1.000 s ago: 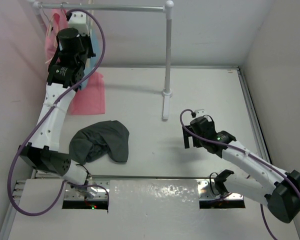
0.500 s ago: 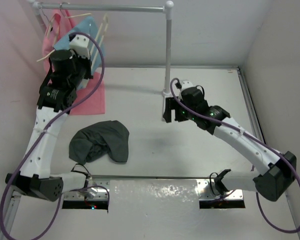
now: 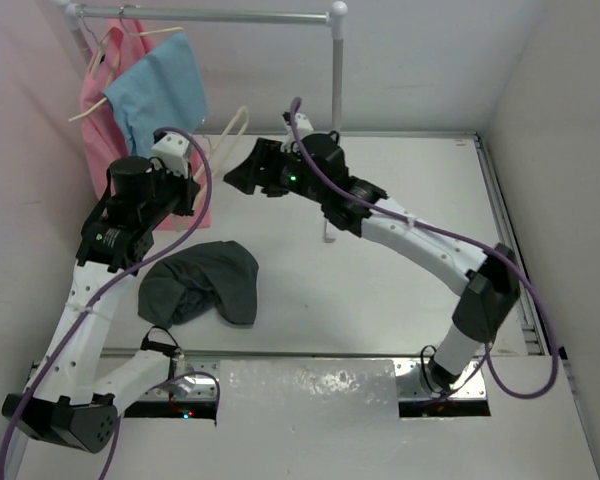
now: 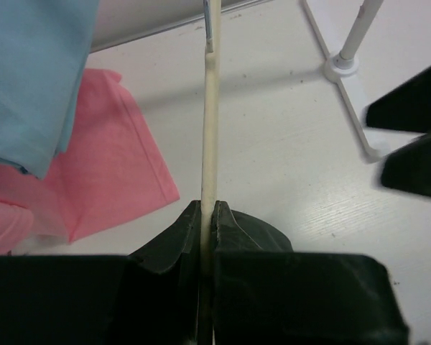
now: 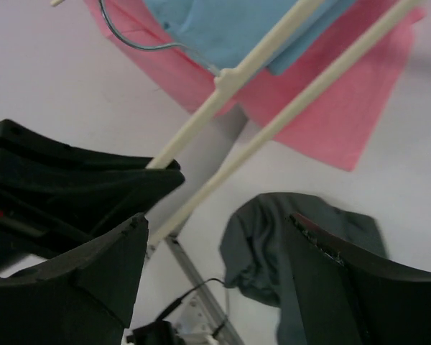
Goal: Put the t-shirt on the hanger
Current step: Pick up the hanger from the clothesline.
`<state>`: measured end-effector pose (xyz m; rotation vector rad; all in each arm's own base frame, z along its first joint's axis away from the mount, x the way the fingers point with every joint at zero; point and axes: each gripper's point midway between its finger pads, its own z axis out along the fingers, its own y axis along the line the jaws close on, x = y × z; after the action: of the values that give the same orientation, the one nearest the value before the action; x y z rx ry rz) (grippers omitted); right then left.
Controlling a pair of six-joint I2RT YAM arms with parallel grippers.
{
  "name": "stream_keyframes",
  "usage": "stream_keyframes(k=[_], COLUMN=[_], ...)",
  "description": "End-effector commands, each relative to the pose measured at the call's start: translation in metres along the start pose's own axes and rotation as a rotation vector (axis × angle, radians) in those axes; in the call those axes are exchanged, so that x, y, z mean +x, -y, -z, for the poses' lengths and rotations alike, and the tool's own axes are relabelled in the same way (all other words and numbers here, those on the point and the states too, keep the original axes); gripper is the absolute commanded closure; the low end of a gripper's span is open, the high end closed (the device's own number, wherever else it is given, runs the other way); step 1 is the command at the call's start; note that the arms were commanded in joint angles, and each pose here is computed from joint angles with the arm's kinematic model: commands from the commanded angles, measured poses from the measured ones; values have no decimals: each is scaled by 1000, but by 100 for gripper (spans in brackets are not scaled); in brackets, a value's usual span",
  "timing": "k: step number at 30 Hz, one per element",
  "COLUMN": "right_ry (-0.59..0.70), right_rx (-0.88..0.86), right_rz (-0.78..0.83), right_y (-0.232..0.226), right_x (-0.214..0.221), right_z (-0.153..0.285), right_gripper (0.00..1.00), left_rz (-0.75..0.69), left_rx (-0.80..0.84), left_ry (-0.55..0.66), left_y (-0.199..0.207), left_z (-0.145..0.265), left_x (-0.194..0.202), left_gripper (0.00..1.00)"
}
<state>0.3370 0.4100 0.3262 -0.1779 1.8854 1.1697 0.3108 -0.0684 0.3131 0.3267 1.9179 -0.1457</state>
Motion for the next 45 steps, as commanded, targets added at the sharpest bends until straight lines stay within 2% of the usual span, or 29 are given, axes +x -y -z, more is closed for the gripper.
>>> stream_keyframes(k=[1,3,7,13,14,16,20,21,22,25,28,29,30,33,36,40,44,45], right_ry=[38,-1,13,-23,-26,-40,-70,-81,-88,-108,-162,-177,-189,-259,-366,-570,-682,-686], right_rx=[-150,-122,-216,-195,-197,-192,-192,-188,-187,-168,-153,-157,-151,-199,-313,-385,-490,-506], right_rz=[-129,-185,-248,-306,-322,-336,-363,-371,-377,-377,-317,-264,-238,-112,-3,136,188,215], right_y=[-47,-37,-58,-47,-48,-41,-39,-37,-36,-29,-17,-13,-5,10,18,37,32,27], right_x=[-11,2,-4,14,14,22,30,34,36,44,58,62,61,71,92,145,169,165], right_z=[-23,-40,-59,-84,-87,-97,-108,-109,-109,-104,-94,-86,-80,-49,-4,57,107,114], right_gripper=[25,25,26,31,37,41,75,91,99,100,100,100,100,100,100,100,100,100], left_rz=[16,6,-7,-28,-32,-55,-78,-81,-92,-120,-132,-135,-142,-189,-302,-465,-669,-777], left_rx=[20,18,12,44,49,71,89,98,108,177,239,257,278,302,291,316,450,475], left_ry=[91,94,82,76,75,60,40,41,42,49,58,60,67,109,160,154,199,229], left_y=[5,5,4,10,11,14,17,19,20,32,42,45,49,53,49,50,69,71], left_z=[10,11,10,11,11,9,6,7,7,9,10,11,13,21,35,54,58,55], left_x=[-19,-17,-7,3,4,12,24,25,26,29,31,31,31,25,13,20,36,39], left_gripper=[100,100,100,100,100,100,100,100,100,100,36,11,0,0,0,1,12,13])
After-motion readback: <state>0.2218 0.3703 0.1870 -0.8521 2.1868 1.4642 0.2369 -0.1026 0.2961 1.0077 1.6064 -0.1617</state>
